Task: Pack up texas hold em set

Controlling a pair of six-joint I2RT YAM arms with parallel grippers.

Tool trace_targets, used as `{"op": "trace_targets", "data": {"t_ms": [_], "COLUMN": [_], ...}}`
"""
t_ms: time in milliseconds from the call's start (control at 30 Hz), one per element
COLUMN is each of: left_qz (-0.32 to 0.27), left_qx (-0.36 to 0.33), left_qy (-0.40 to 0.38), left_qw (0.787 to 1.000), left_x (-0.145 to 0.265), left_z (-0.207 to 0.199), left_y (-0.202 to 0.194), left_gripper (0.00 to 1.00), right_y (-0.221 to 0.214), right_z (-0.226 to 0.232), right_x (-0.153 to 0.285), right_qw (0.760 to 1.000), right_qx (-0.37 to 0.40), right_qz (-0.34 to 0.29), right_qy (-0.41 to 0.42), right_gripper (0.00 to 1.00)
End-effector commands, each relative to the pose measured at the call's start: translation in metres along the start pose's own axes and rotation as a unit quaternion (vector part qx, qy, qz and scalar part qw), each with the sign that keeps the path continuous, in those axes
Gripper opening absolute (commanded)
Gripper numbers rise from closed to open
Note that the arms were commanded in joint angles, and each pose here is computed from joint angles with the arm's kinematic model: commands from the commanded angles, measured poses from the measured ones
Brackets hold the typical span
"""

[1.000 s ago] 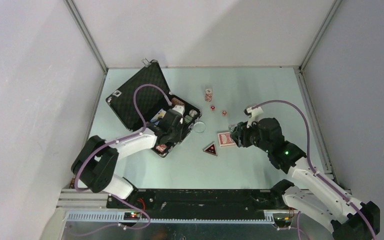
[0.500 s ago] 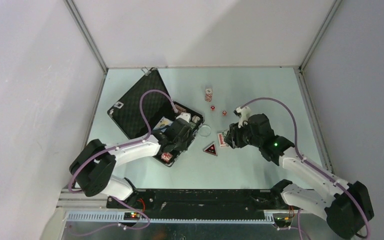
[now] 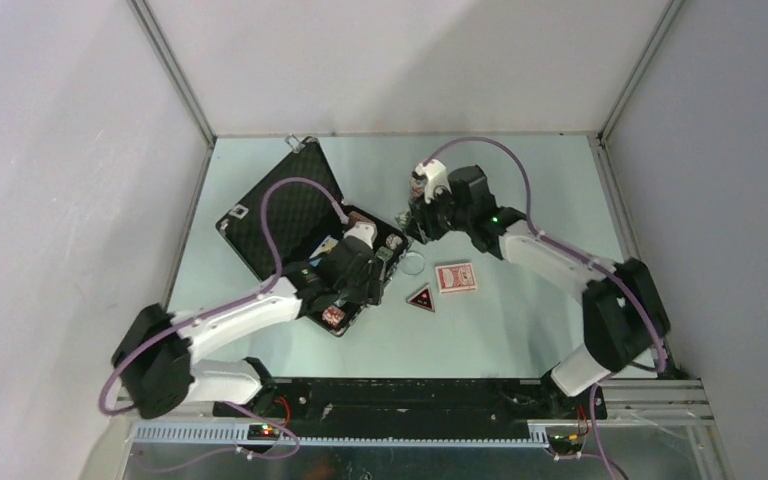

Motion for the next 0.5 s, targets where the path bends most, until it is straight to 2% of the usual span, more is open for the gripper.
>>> {"op": "trace_targets", "data": {"t_ms": [0, 133, 167, 200, 333, 467], "left_qz": [-0.093, -0.158, -0.173, -0.192, -0.238, -0.273], "left_qx": [0.027, 0.050, 0.059, 0.070, 0.105, 0.132], "left_qy": [-0.042, -0.057, -0.063, -0.063, -0.047, -0.038], "left_qw": [0.994, 0.985, 0.981, 0.977, 0.964, 0.952], "left_x": [0.046, 0.080, 0.090, 0.099, 0.116, 0.128], "left_z": [-0.015, -0.003, 0.001, 0.007, 0.033, 0.052], "left_y": [0.045, 0.061, 0.064, 0.068, 0.074, 0.075], "left_gripper": [0.77, 0.82, 0.83, 0.83, 0.83, 0.83], "right_y": [0.061, 0.073, 0.059, 0.071, 0.065, 0.059], "right_z": [-0.003, -0.011, -0.012, -0.013, -0.014, -0.013], "right_x": [-0.029, -0.059, -0.070, -0.073, -0.098, -0.118], "right_qw": [0.993, 0.992, 0.994, 0.993, 0.992, 0.991], "right_qx": [0.076, 0.084, 0.078, 0.084, 0.081, 0.089], "right_qz": [-0.075, -0.077, -0.050, -0.057, -0.015, -0.002], "right_qy": [0.051, 0.056, 0.063, 0.063, 0.091, 0.099], "right_gripper": [0.00, 0.00, 0.00, 0.00, 0.00, 0.00]}}
Point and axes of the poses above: each gripper's point midway between its finger pads, its own x axis back along the fingers, its own z axis along the line the jaws close on, y = z × x, the point moved 1 cm from there along x, back along the fingers, and after that the axes turned 12 degrees about x, right-handed, at the moved point
